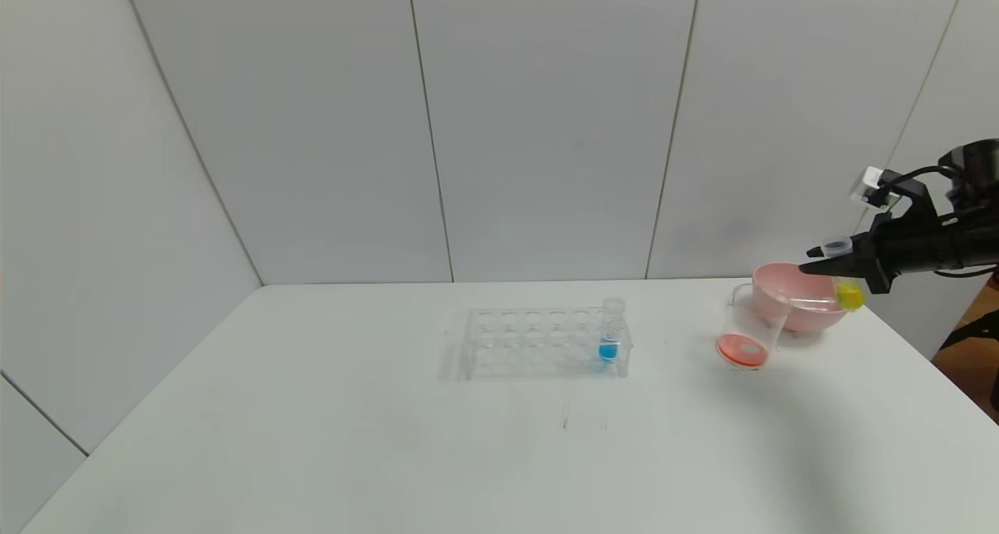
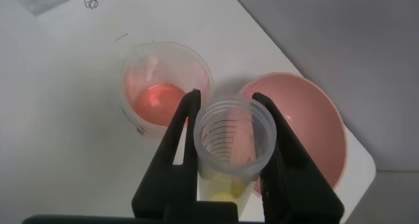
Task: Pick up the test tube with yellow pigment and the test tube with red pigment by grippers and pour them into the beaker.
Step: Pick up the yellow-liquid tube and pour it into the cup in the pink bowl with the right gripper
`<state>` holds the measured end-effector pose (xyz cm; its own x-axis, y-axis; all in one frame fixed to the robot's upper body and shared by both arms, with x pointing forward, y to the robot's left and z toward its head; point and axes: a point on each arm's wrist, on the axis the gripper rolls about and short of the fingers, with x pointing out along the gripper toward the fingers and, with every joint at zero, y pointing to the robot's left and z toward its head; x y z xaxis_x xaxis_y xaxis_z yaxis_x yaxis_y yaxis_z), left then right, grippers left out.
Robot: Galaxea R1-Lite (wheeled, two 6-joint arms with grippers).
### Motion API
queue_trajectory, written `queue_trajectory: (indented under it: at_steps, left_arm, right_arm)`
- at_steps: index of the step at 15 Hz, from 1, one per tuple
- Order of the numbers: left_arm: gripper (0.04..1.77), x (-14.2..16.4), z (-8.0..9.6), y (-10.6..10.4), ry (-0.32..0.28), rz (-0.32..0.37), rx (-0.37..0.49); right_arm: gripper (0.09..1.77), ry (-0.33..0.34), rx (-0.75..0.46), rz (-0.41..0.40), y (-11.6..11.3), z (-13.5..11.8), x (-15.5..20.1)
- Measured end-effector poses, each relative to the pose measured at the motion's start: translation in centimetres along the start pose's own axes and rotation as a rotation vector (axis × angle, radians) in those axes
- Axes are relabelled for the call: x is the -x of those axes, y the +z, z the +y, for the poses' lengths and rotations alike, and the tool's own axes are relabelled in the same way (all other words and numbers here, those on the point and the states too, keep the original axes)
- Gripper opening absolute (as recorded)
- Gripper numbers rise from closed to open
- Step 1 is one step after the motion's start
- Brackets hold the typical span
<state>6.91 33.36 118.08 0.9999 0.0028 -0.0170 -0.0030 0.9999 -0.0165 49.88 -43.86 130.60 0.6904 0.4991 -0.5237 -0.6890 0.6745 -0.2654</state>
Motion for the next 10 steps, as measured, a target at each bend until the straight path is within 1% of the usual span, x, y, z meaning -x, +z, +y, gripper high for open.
queue_trajectory:
  at_steps: [2, 4, 6, 8, 10]
  left_arm:
    - [1.72, 0.0, 0.0, 0.0, 0.000, 0.000, 0.000]
    - [1.72, 0.0, 0.0, 0.0, 0.000, 0.000, 0.000]
    - [1.72, 0.0, 0.0, 0.0, 0.000, 0.000, 0.000]
    - [1.72, 0.0, 0.0, 0.0, 0.000, 0.000, 0.000]
    - [1.72, 0.0, 0.0, 0.0, 0.000, 0.000, 0.000]
  right_arm:
    - [0.59, -0.017, 0.048, 0.025, 0.3, 0.0, -0.8]
    - [0.59, -0.005, 0.124, 0.034, 0.2, 0.0, -1.4]
    - [0.59, 0.027, 0.120, 0.057, 0.0, 0.1, -1.5]
    - [0.59, 0.048, 0.126, 0.062, 0.6, 0.2, -1.6]
    - [0.59, 0.055, 0.145, 0.049, 1.3, 0.2, -1.8]
